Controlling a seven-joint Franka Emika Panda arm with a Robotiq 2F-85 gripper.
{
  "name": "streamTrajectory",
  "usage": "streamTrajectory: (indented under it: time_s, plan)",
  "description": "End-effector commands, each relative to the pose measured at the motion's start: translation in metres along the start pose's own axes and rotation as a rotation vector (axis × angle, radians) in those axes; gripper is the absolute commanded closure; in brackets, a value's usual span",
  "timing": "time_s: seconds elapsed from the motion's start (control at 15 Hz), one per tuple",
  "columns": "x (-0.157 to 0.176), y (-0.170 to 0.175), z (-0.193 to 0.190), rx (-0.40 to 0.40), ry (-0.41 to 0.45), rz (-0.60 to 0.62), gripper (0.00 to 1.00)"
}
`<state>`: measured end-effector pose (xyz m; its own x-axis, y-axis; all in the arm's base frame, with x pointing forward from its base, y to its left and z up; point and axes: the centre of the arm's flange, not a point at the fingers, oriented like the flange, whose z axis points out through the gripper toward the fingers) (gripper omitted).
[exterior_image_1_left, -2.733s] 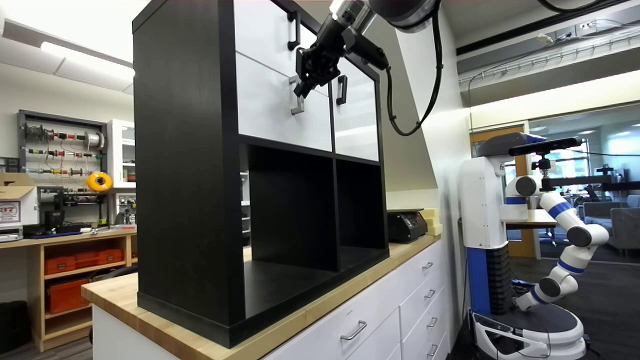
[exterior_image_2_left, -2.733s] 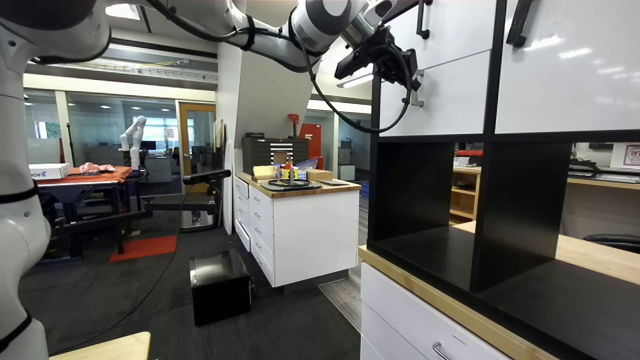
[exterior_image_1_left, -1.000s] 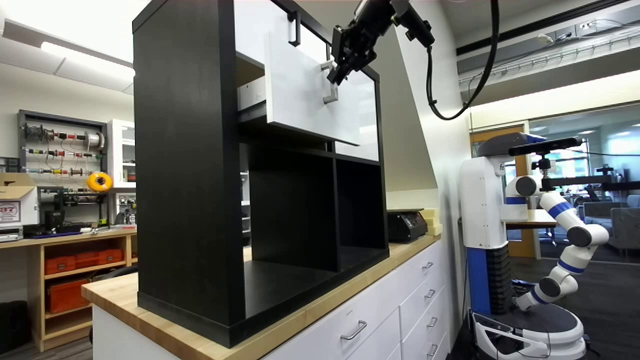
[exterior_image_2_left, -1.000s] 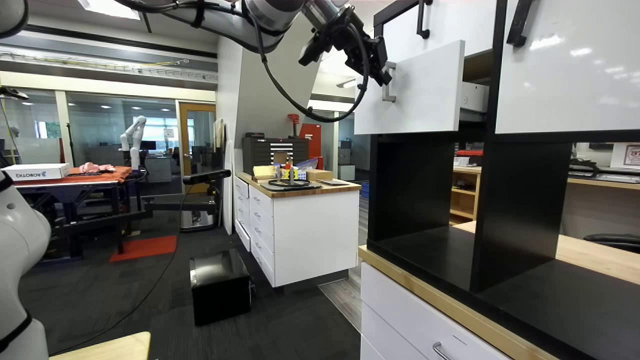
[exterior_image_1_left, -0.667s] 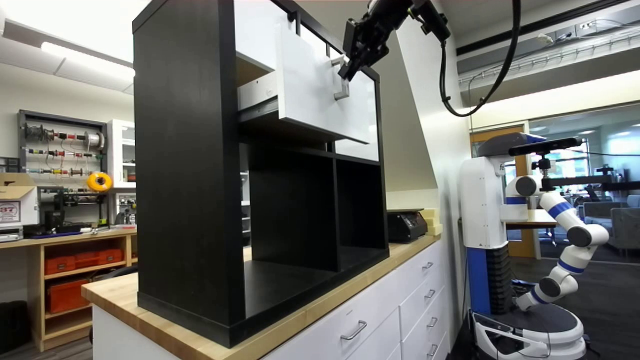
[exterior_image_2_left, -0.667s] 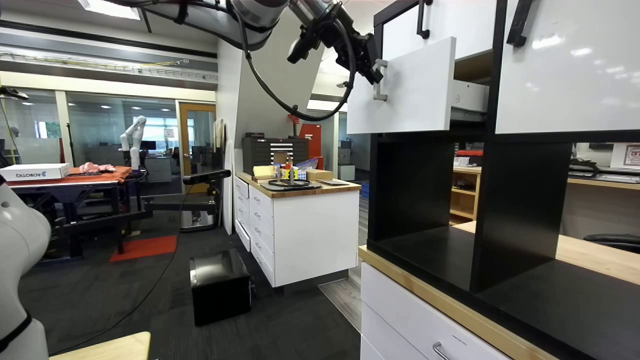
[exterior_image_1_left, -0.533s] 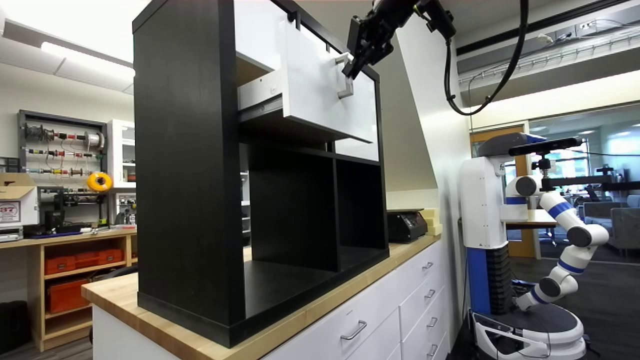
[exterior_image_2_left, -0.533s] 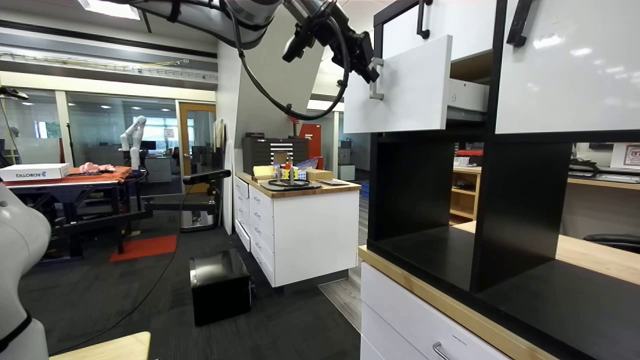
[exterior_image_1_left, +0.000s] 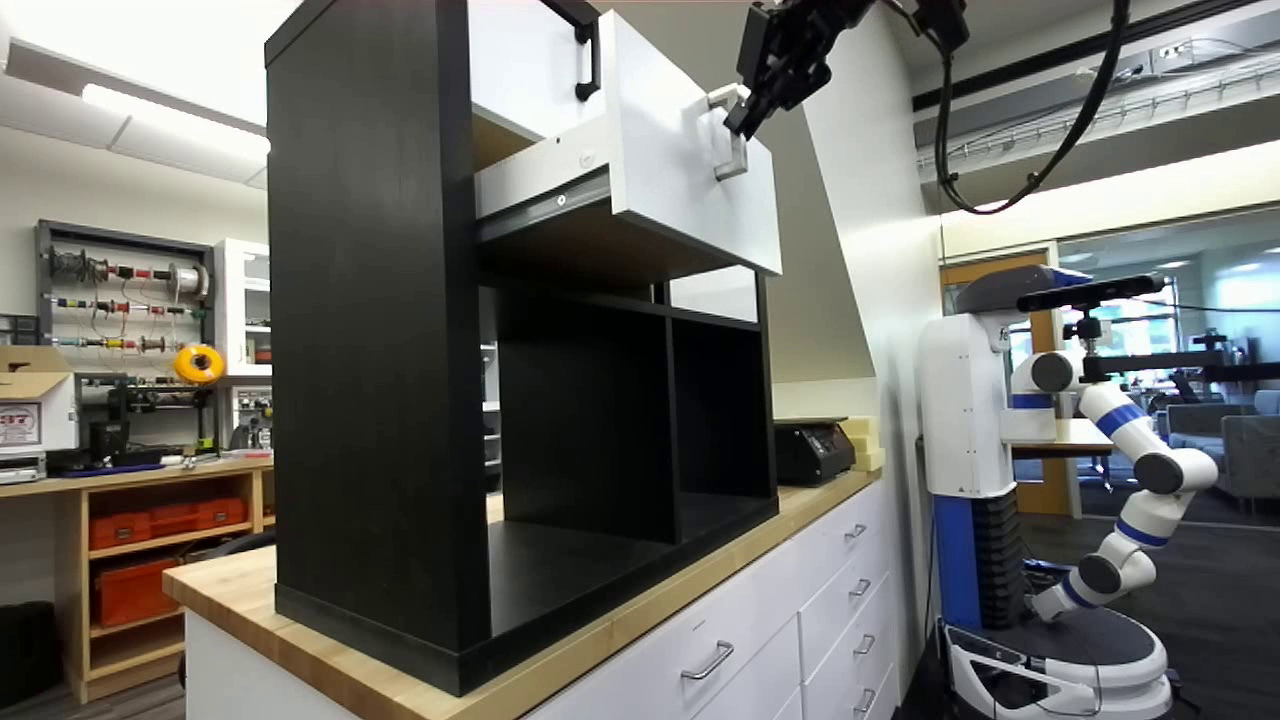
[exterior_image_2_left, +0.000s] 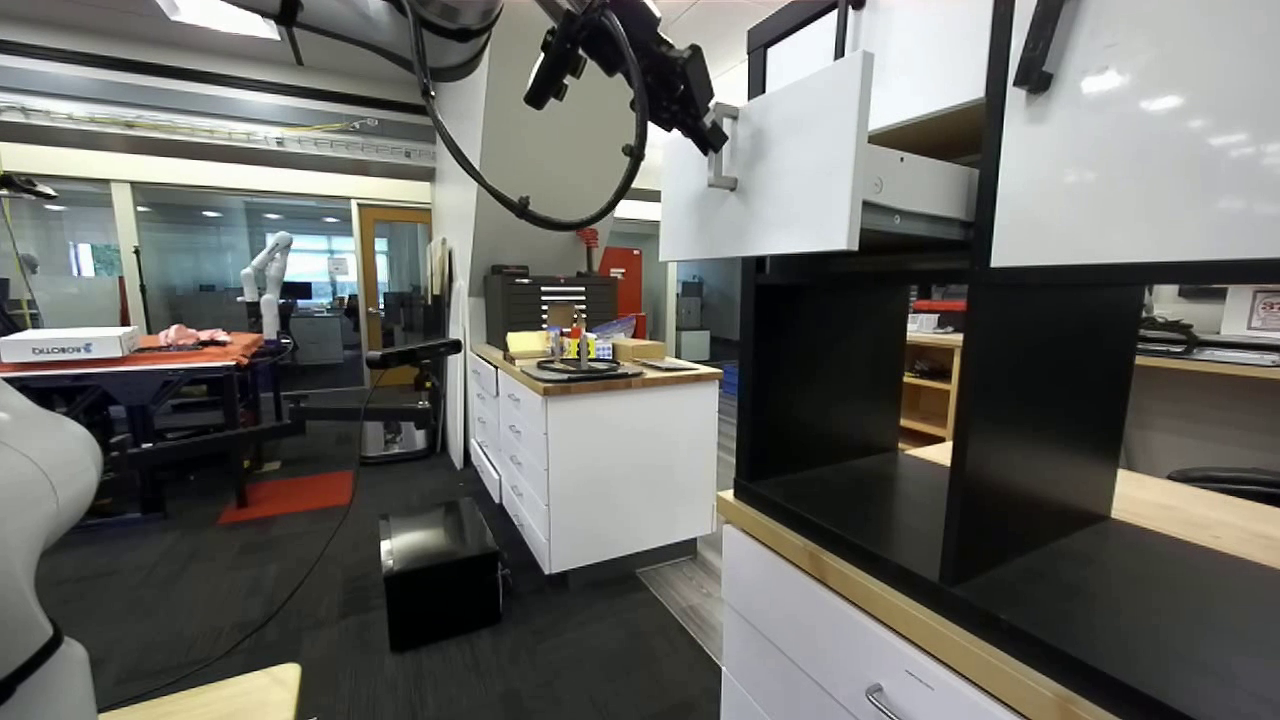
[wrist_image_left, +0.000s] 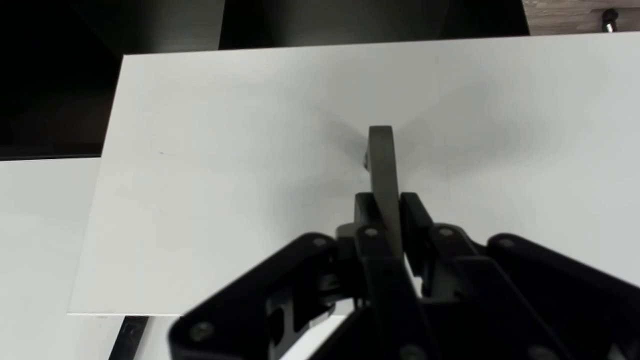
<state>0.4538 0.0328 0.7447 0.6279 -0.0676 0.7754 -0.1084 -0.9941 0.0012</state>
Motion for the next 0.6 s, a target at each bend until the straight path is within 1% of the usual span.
streamTrajectory:
  time_s: [0.0,0.53]
  plan:
    - [-0.010,0.017,-0.038,-0.009,0.039,0.044,0.96]
    - [-0.032,0.019,-0.049,0.012,0.017,0.081,0.96]
